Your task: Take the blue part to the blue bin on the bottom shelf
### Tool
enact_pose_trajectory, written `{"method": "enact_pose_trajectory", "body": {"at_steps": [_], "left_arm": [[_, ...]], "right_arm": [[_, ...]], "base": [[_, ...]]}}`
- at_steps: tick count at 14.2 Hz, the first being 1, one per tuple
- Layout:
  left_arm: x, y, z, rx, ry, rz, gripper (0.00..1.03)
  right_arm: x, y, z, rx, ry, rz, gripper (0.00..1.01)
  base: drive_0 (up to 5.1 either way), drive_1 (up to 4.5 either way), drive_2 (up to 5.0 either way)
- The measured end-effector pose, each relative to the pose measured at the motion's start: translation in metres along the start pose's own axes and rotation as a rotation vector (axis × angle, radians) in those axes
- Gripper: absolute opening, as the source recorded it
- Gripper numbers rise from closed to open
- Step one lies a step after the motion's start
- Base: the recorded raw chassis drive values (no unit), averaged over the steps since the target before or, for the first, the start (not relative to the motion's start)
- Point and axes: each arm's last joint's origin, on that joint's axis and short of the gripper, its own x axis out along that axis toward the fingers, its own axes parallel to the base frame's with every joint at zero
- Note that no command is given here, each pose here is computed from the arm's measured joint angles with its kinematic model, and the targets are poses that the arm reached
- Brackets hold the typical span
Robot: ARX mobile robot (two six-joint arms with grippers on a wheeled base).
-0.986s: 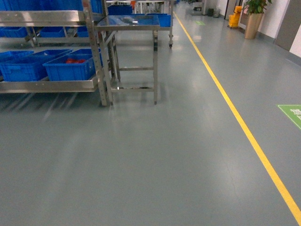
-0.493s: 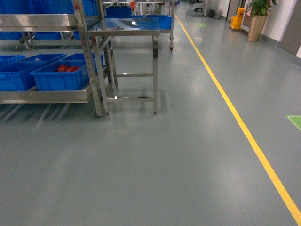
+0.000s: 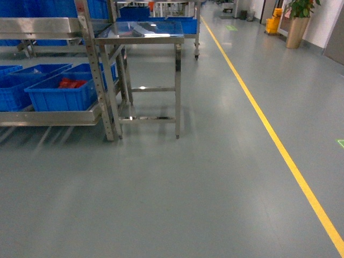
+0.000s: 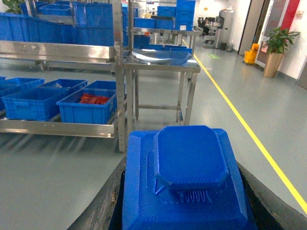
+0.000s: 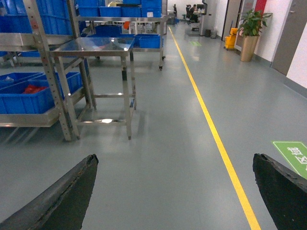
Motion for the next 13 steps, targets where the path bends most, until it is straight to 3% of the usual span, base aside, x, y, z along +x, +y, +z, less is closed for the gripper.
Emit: {"method": "enact_pose_trajectory", "body": {"at_steps": [13], "left_arm": [[0.0002, 0.0000, -0.0010, 0.002, 0.009, 0.000, 0.43]], "right_arm": [[0.0000, 0.0000, 0.0000, 0.000, 0.000, 0.000, 0.98]], "base": [[0.0, 4.11, -4.0]]}}
